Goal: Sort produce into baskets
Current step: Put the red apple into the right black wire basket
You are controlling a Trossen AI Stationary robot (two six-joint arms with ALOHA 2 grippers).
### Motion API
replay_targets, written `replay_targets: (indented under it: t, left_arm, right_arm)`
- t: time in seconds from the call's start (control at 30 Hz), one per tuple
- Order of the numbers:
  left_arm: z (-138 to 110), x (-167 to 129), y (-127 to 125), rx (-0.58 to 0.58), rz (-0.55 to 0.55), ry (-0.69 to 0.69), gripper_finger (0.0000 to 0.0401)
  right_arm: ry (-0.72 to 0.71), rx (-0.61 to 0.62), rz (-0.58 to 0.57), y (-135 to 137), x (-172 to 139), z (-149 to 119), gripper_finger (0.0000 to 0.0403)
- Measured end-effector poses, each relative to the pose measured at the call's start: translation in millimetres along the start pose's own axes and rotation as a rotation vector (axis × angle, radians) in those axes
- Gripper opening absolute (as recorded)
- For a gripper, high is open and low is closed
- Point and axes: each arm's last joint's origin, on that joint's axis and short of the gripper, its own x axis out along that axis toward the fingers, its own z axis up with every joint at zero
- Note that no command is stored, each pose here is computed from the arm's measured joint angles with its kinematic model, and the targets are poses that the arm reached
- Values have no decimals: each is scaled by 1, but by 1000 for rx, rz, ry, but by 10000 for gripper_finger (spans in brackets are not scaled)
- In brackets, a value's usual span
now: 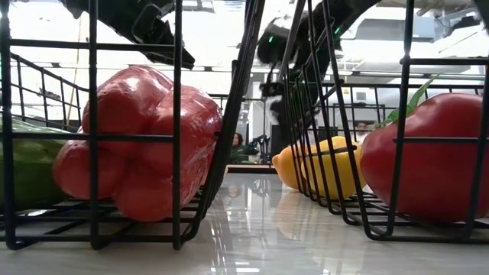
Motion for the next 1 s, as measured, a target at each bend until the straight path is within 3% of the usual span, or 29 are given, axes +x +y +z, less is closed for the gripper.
replay_targets:
  t: [0.13,0.33,0.5,1.0]
  left_arm:
    - [-2,0,-1,-5,-13,20,246]
    - [-1,0,-1,-7,-16,12,246]
    - [3,0,0,-17,-14,-33,246]
    - [17,-1,1,42,-12,-175,246]
  right_arm:
    - [30,-78,29,10,-36,-25,349]
    - [-5,-96,279,33,-67,-78,349]
    - [-13,-90,274,50,-74,-112,349]
    - [-161,-77,347,58,-56,-99,349]
